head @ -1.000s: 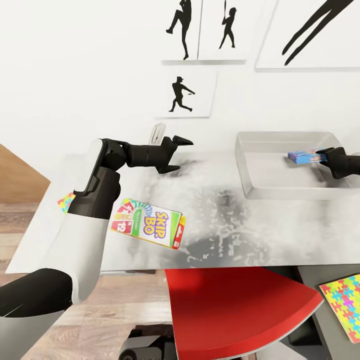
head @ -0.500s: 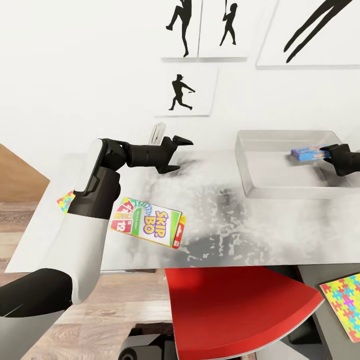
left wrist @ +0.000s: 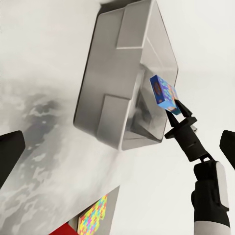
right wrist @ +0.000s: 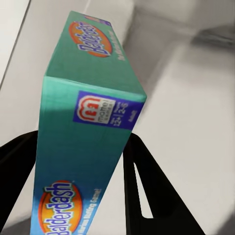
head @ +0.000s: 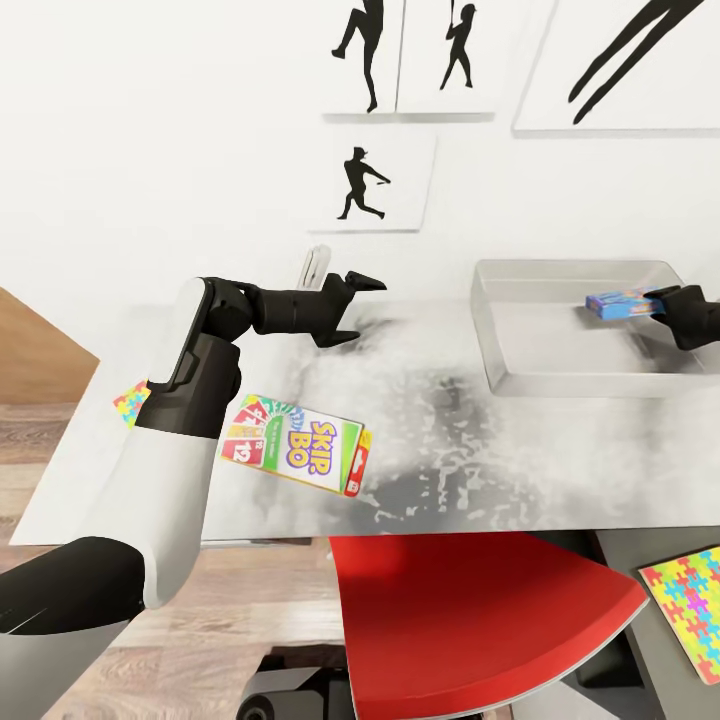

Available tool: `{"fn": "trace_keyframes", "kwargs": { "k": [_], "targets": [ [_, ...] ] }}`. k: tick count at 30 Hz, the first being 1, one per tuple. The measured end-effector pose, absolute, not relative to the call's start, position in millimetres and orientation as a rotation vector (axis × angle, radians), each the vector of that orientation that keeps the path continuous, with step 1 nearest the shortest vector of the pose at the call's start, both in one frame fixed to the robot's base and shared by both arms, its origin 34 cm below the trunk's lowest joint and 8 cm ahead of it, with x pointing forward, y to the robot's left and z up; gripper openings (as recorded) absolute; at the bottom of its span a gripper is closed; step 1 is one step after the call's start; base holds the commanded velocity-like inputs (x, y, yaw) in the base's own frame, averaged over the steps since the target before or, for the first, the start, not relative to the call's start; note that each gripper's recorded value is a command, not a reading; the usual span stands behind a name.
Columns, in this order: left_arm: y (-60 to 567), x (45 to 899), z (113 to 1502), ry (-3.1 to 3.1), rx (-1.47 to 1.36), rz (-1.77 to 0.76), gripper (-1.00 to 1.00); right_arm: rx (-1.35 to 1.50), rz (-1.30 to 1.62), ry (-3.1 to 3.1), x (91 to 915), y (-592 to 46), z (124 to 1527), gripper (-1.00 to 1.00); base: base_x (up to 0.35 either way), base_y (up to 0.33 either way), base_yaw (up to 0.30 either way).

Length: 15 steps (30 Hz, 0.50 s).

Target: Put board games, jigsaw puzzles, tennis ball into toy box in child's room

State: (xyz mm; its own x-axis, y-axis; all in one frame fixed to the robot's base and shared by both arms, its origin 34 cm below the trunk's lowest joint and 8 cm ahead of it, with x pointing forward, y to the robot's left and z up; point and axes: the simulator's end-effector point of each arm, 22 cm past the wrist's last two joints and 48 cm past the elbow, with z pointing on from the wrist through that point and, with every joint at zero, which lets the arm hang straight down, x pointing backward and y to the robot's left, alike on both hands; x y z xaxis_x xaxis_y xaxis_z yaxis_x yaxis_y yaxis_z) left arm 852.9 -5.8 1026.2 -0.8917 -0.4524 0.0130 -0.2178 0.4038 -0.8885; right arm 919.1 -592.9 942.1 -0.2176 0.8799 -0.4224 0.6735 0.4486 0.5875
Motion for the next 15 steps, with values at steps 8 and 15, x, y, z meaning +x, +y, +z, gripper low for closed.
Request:
{"fn": "trace_keyframes", "kwargs": {
  "k": [8,15],
  "targets": [
    [-5.8,853.0,1021.2,2.436,-0.597,-1.486,1.0,1.302,0.355,1.975,918.7,-593.6,937.2,-1.0,0.0,0.0,0.0],
    [-5.8,853.2,1013.9,2.443,-0.606,-1.487,1.0,1.306,0.347,1.98,918.2,-594.8,930.4,-1.0,0.0,0.0,0.0]
  ]
}}
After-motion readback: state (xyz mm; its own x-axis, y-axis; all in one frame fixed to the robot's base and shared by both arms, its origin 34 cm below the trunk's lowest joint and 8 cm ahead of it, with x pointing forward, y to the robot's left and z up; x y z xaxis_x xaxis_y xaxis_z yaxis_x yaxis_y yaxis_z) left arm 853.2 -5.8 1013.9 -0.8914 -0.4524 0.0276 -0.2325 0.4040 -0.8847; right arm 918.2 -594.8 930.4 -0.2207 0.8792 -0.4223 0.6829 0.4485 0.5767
